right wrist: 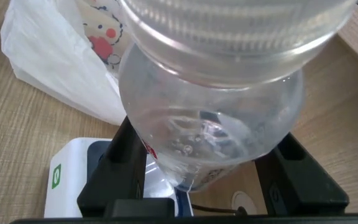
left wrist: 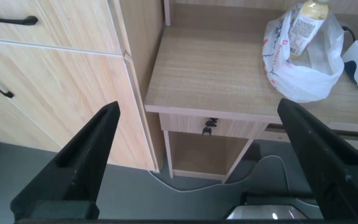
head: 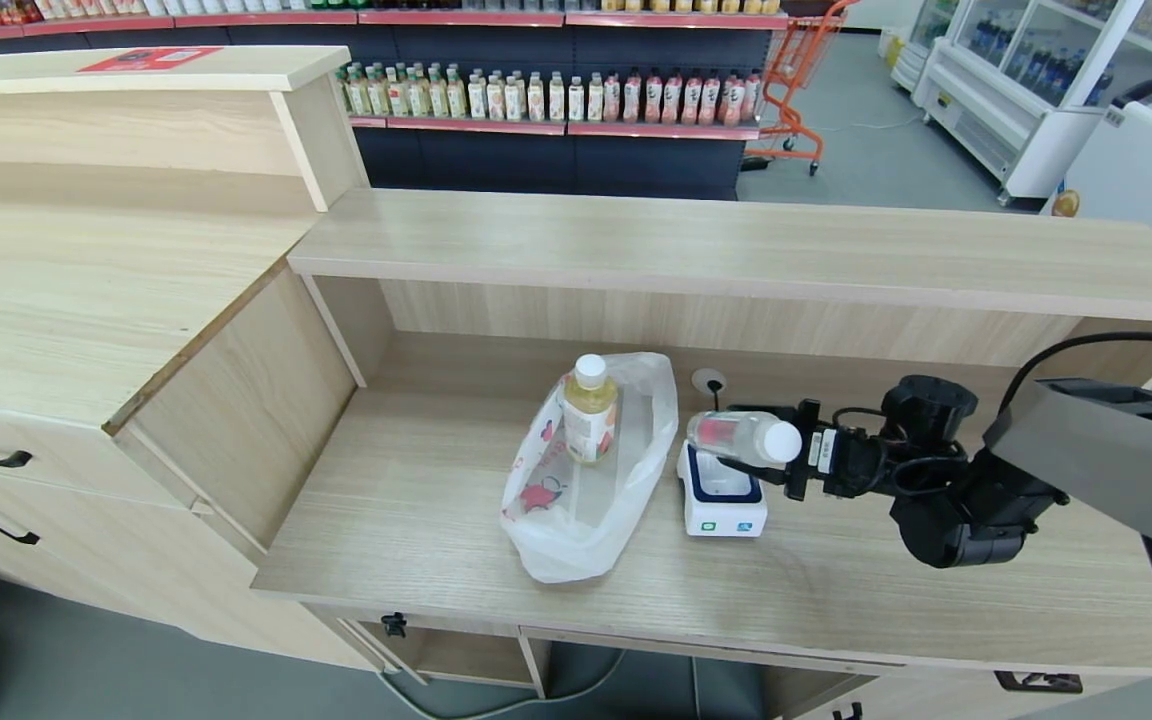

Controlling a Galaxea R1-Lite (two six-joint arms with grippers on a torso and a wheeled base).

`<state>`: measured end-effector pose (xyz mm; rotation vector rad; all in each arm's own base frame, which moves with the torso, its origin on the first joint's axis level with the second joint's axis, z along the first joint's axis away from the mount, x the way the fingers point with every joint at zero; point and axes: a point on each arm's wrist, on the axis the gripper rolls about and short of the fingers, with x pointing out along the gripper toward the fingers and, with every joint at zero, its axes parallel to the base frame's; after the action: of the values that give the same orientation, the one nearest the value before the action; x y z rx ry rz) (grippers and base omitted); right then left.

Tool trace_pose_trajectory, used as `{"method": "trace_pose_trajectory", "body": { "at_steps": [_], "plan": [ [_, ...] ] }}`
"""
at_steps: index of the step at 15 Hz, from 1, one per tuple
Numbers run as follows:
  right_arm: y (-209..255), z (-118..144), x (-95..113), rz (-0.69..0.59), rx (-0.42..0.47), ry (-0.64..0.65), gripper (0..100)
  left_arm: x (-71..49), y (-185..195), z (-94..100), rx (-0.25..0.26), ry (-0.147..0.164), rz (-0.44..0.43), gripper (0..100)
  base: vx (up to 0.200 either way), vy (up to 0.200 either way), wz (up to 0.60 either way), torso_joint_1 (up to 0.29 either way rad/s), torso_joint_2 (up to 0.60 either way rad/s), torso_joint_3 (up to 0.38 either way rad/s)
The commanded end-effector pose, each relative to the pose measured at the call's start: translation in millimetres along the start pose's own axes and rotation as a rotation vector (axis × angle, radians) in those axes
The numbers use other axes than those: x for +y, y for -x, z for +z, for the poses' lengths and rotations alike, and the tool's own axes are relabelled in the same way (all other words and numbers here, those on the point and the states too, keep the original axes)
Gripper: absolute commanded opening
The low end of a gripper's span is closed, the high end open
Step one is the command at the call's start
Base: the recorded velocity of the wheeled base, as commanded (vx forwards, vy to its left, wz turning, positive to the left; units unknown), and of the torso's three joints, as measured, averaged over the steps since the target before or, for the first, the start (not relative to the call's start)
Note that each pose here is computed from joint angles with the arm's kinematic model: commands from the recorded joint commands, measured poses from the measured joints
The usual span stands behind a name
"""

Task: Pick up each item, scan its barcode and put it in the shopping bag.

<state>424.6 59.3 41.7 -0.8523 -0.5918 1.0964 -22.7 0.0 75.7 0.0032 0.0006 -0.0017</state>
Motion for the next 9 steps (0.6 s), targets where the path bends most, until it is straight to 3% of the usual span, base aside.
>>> {"method": "trace_pose_trajectory", "body": {
  "at_steps": [1,9],
  "plan": [
    [0,-3,3,0.004,0.004,-0.011,0,0.0,0,0.1,0.001,0.000,0.000,100,0.000,0.000,0.00,0.000,0.00,0.000],
    [5,11,-10,-0.006,0.006,-0.030,0,0.0,0,0.1,0.001,0.000,0.000,100,0.000,0.000,0.00,0.000,0.00,0.000]
  ]
}}
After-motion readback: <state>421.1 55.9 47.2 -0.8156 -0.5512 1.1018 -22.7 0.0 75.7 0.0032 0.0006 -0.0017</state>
